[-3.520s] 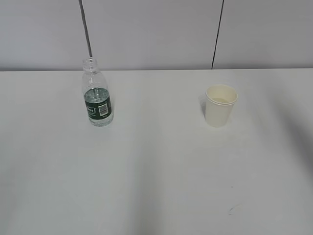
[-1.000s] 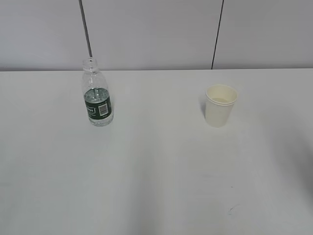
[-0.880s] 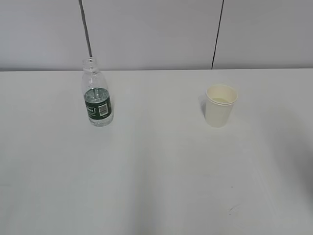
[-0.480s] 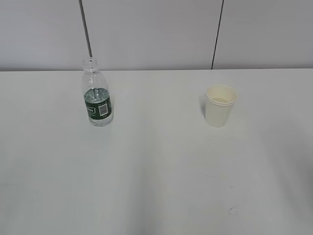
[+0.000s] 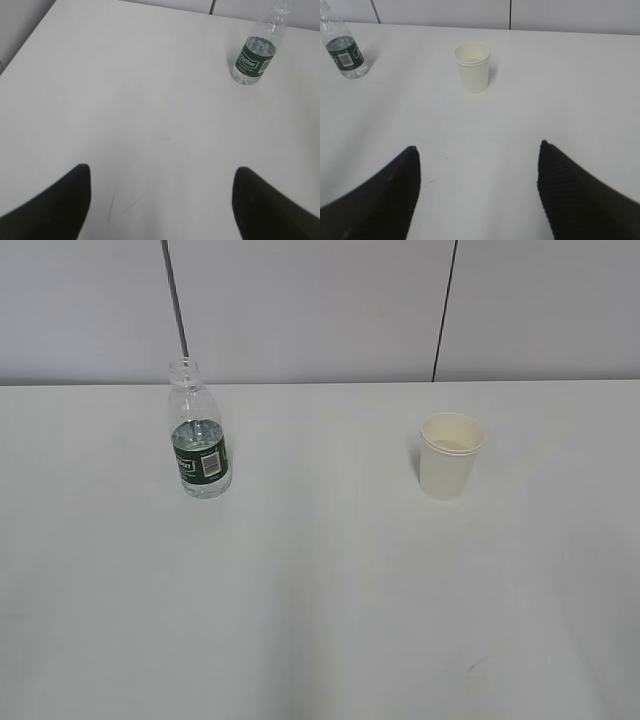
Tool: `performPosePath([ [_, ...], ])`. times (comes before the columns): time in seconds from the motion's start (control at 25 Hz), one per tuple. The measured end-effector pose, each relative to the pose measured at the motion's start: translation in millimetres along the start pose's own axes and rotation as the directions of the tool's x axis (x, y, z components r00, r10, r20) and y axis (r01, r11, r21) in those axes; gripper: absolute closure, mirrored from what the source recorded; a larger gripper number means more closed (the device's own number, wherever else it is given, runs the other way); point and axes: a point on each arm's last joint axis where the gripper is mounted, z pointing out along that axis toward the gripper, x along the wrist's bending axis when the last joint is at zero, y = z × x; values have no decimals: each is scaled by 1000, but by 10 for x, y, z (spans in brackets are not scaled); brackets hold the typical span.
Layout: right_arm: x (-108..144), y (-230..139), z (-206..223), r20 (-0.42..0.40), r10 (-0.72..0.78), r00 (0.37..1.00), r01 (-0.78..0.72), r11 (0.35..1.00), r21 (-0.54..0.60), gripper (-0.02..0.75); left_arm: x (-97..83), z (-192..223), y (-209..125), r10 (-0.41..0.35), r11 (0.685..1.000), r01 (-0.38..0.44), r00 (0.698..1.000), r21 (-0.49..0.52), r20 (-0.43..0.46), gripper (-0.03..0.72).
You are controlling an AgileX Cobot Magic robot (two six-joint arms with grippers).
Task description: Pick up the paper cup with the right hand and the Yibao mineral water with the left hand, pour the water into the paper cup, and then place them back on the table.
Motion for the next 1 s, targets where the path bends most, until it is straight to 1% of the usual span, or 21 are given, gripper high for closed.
performPosePath([
  [0.12,27,-80,-125,-11,-2,1000,2,999,-45,166,0,0,0,0,1000,0,1000,0,0,157],
  [0.2,33,-100,-150,-13,-3,1000,2,999,-53,166,0,0,0,0,1000,0,1000,0,0,157],
  [0.36,65,-90,-244,-40,3,999,-3,1000,-21,166,0,0,0,0,1000,0,1000,0,0,157],
  [0.52,80,-83,-318,-49,-1,999,1,1000,11,166,0,0,0,0,1000,0,1000,0,0,157],
  [0.8,60,-245,-226,-38,-7,999,11,991,130,166,0,0,0,0,1000,0,1000,0,0,157],
  [1.0,57,-274,-193,-38,-4,999,10,990,142,166,0,0,0,0,1000,0,1000,0,0,157],
])
